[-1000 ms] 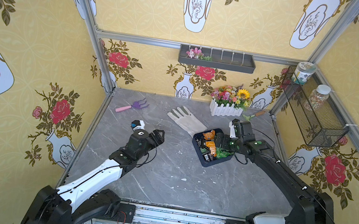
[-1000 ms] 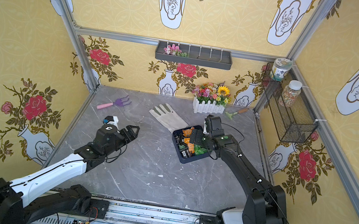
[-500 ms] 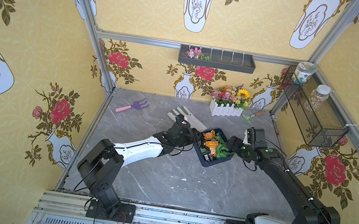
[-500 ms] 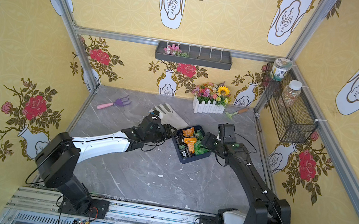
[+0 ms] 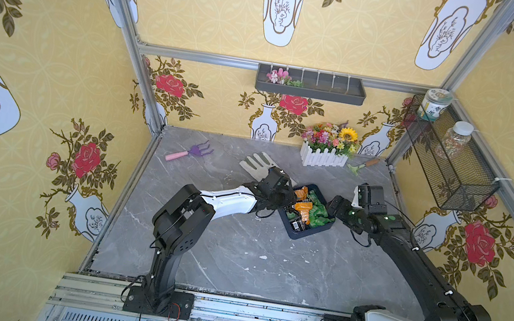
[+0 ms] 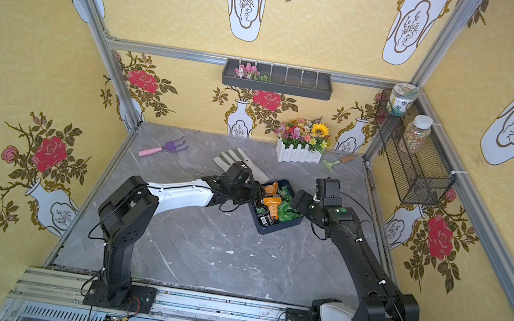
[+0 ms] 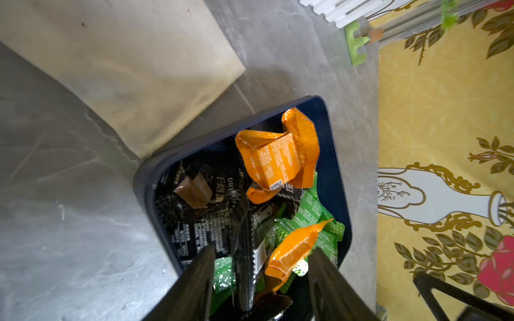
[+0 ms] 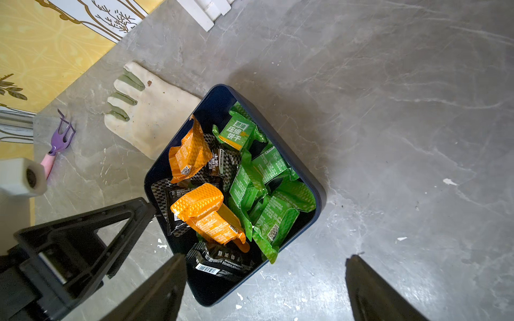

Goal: Take the cookies out of the storage box
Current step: Pick up the cookie from the storage box, then place the cookie at the center of the board.

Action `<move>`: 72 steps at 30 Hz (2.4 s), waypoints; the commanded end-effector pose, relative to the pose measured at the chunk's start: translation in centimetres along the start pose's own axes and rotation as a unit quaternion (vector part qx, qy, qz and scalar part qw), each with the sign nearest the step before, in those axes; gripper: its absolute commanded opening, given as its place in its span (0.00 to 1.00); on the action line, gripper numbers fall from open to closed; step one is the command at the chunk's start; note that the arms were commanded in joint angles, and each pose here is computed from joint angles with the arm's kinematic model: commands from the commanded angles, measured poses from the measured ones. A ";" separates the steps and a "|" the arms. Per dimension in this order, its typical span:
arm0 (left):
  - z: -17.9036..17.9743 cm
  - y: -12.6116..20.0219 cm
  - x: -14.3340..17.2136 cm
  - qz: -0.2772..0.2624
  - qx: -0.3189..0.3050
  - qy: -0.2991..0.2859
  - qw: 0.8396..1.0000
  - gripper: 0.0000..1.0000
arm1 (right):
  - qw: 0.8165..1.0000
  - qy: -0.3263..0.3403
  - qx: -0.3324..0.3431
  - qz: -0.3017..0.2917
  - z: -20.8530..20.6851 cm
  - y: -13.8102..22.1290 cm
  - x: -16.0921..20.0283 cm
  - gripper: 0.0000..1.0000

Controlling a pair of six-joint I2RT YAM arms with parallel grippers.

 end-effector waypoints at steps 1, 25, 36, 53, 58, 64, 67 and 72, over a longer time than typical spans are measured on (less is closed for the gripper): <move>0.6 -0.6 0.3 0.013 -0.019 -0.003 1.000 0.60 | 1.000 0.003 -0.006 -0.005 0.2 0.3 -0.2 0.92; 0.1 -2.4 0.1 0.024 0.006 -0.001 1.000 0.12 | 1.000 0.006 -0.020 -0.003 0.5 0.9 -0.1 0.92; -0.7 0.7 -1.1 -0.023 -0.009 -0.020 0.999 0.04 | 1.000 0.011 -0.028 0.002 0.9 1.1 -0.3 0.92; -2.6 12.5 -0.4 -0.206 0.120 0.035 0.971 0.00 | 0.990 -0.007 -0.139 0.020 3.8 3.6 -0.6 0.92; -1.8 15.4 0.2 -0.247 0.171 0.075 0.951 0.00 | 0.983 -0.016 -0.182 0.032 4.5 4.4 -0.2 0.92; 0.3 18.5 1.9 -0.288 0.234 0.113 0.922 0.00 | 0.967 -0.018 -0.245 0.068 6.8 3.8 0.8 0.91; 2.0 19.4 3.1 -0.309 0.265 0.125 0.905 0.00 | 0.960 -0.007 -0.267 0.082 8.8 3.2 1.4 0.91; 4.2 19.9 3.5 -0.319 0.295 0.146 0.889 0.00 | 0.943 -0.009 -0.315 0.108 11.3 1.7 2.0 0.91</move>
Point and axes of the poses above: each gripper's point midway between its finger pads, its own y axis back along the fingers, its own z axis along the line the jaws close on, x = y × z, the point moved 8 cm from there along y, back along the fingers, and after that the axes turned 8 degrees about -y, right-handed, at the moved point
